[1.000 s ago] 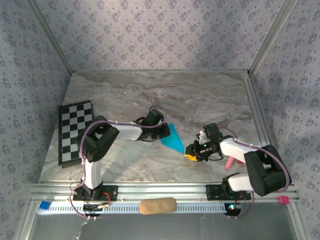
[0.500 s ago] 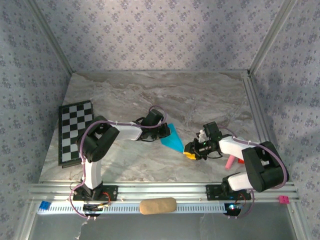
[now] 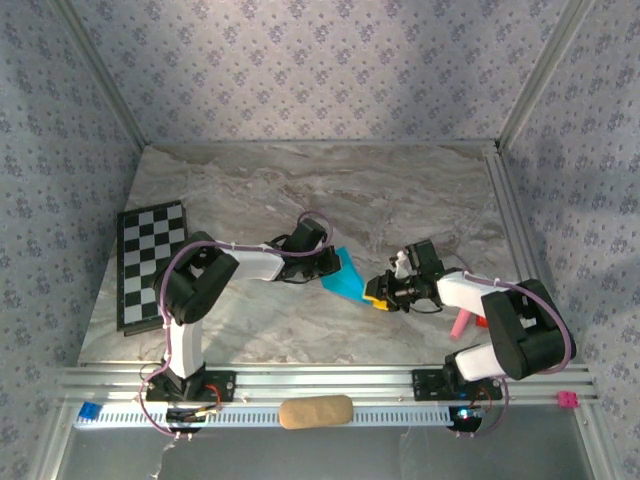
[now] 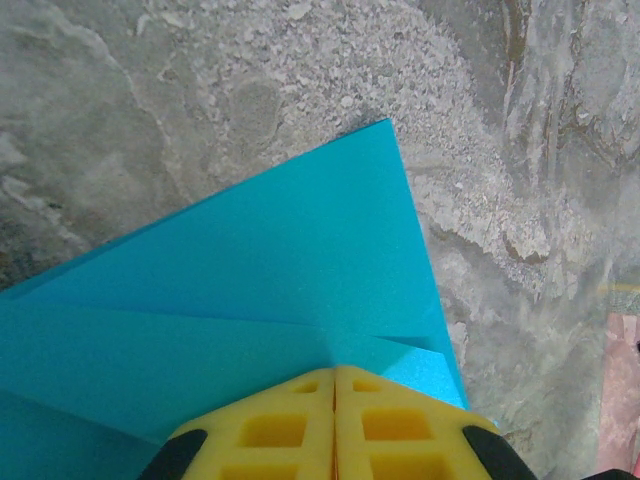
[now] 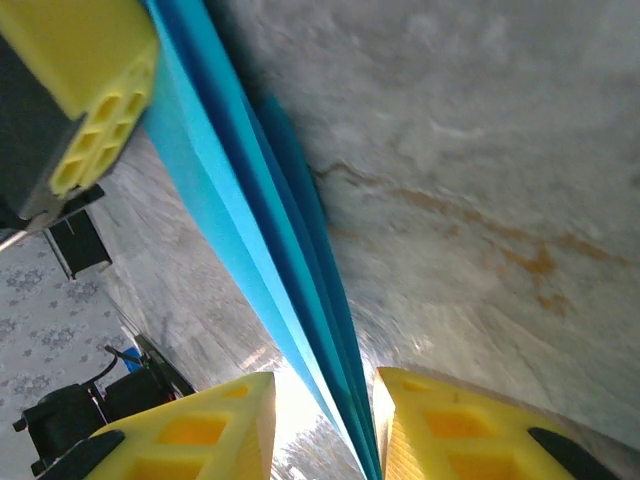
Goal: Fold a paper plane with a square sheet of paper (pick it up from the middle)
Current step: Turn over the paper at the center of the table.
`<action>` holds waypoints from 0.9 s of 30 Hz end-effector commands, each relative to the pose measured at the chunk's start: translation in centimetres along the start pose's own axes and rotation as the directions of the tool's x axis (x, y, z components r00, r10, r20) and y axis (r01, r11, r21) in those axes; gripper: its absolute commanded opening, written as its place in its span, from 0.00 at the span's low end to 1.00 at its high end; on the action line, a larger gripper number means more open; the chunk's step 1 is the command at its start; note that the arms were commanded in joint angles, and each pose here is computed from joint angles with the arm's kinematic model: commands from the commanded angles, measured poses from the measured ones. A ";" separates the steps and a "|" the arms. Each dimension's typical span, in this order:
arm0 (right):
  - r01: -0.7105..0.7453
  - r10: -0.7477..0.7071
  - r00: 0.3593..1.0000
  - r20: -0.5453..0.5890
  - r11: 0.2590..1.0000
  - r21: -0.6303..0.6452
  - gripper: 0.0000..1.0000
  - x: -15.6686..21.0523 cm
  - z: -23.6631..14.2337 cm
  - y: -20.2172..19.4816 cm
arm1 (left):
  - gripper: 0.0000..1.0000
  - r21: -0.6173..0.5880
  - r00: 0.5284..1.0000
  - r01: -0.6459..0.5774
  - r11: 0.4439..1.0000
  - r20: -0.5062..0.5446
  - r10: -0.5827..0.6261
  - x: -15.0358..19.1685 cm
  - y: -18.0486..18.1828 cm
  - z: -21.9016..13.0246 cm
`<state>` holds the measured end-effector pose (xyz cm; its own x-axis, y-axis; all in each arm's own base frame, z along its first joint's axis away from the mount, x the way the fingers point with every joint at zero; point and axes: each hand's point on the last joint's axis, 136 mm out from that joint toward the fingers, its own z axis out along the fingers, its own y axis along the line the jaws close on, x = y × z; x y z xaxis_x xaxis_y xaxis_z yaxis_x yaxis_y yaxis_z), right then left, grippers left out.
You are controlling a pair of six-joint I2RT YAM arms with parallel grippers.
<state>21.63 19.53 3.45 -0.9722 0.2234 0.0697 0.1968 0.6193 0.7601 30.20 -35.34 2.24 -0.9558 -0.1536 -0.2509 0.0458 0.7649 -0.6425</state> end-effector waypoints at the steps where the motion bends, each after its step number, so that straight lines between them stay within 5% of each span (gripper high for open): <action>1: 0.052 -0.051 0.998 0.023 0.998 -0.044 0.32 -0.9 0.1 0.9 | 0.10 -0.112 0.998 0.038 0.993 -0.041 -0.043 1.7 3.7 0.3; 8: 0.073 -0.073 0.997 0.000 0.995 -0.067 0.26 -0.9 0.5 1.0 | 0.10 -0.098 0.998 0.042 0.994 -0.036 -0.046 1.5 3.3 0.2; 17: 0.107 -0.108 0.994 -0.027 0.992 -0.061 0.04 -0.4 0.4 0.8 | 0.18 0.002 1.000 0.006 1.000 -0.005 -0.005 -0.1 -0.3 -1.5; 21: 0.143 -0.145 0.989 -0.027 0.989 -0.046 0.02 -0.4 -0.6 1.6 | 0.35 0.014 0.994 -0.031 0.999 0.105 0.029 -2.0 -2.4 -5.0; 27: 0.304 -0.307 0.951 0.037 0.950 0.075 0.01 -1.8 -3.6 3.7 | 0.46 -0.071 0.957 -0.050 0.996 0.283 0.068 -4.1 -2.1 -11.0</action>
<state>23.40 19.64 6.81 -0.9883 0.1034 -0.1121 -0.0181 0.6502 0.7596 30.53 -32.36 11.23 -0.8805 -0.2363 -0.4110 0.0956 0.7606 -0.6421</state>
